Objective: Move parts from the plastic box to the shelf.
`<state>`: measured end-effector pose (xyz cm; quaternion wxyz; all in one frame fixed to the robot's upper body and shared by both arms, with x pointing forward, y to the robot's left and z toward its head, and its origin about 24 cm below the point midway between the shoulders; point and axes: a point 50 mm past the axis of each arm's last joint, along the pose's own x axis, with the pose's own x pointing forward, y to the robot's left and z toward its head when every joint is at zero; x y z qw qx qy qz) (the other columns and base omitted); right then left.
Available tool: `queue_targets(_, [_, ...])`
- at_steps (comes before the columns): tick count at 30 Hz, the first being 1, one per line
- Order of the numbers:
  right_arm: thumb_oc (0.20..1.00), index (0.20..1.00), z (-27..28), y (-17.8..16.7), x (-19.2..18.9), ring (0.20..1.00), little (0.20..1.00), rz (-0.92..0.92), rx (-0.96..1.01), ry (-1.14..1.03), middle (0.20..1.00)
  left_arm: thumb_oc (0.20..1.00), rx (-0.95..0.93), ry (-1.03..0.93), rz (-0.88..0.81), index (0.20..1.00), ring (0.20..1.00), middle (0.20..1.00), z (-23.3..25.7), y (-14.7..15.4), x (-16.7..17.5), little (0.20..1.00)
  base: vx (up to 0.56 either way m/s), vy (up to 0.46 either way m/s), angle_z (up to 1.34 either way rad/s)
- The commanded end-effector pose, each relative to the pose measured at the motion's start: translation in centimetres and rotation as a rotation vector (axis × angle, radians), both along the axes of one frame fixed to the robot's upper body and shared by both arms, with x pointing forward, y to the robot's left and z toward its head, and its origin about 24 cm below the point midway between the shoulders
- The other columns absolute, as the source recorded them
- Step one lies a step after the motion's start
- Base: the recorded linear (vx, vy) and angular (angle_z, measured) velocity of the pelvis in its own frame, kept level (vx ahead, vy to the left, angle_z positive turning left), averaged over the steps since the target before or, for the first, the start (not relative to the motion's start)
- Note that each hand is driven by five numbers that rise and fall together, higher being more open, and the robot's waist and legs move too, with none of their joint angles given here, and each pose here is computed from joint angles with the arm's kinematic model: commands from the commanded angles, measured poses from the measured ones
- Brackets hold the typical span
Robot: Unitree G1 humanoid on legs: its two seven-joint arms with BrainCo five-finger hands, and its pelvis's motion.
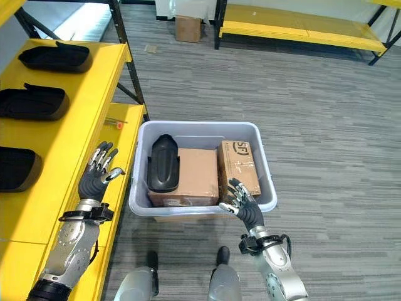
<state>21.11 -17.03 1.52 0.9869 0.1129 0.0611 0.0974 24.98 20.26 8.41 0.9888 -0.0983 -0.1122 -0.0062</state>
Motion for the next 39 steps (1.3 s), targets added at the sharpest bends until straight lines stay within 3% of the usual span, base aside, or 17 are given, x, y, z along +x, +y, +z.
queue_targets(1, [1.0, 1.0, 2.9, 0.6, 0.8, 1.0, 1.0, 0.076, 0.02, -0.139, 1.0, 1.0, 0.118, -0.127, -0.003, 1.0, 1.0, 1.0, 2.2, -1.2, 1.9, 1.0, 0.0, -0.031, -0.06])
queue_targets(7, [1.0, 1.0, 3.3, 1.2, 0.9, 1.0, 1.0, 0.103, 0.039, -0.155, 1.0, 1.0, 0.089, -0.134, 0.006, 1.0, 1.0, 1.0, 2.5, -2.2, 4.0, 1.0, -0.02, -0.045, -0.27])
queue_targets(10, [1.0, 1.0, 3.8, 2.3, 1.2, 1.0, 1.0, 0.14, 0.089, -0.175, 1.0, 1.0, 0.105, -0.157, 0.06, 1.0, 1.0, 1.0, 3.5, -2.7, 6.1, 1.0, -0.06, -0.076, -0.28])
queue_targets(13, [1.0, 1.0, 4.3, 3.5, 1.4, 1.0, 1.0, 0.187, 0.117, -0.189, 1.0, 1.0, 0.241, -0.151, 0.138, 1.0, 1.0, 1.0, 4.1, -3.0, 8.3, 1.0, -0.05, -0.067, -0.36])
queue_targets(22, [1.0, 1.0, 4.6, 4.4, 1.5, 1.0, 1.0, 0.191, 0.137, -0.207, 1.0, 1.0, 0.246, -0.138, 0.271, 1.0, 1.0, 1.0, 5.7, -2.6, 10.9, 1.0, -0.02, -0.046, -0.09])
queue_targets(31, [1.0, 1.0, 3.9, 4.6, 1.0, 1.0, 1.0, 0.183, 0.152, -0.181, 1.0, 1.0, 0.201, -0.217, 0.49, 1.0, 1.0, 1.0, 8.3, 1.3, 10.8, 1.0, 0.02, -0.048, -0.03])
queue_targets(39, [1.0, 1.0, 3.9, 4.7, 1.1, 1.0, 1.0, 0.194, 0.153, -0.185, 1.0, 1.0, 0.214, -0.36, 0.557, 1.0, 1.0, 1.0, 10.4, 2.5, 8.8, 1.0, 0.03, -0.028, 0.09])
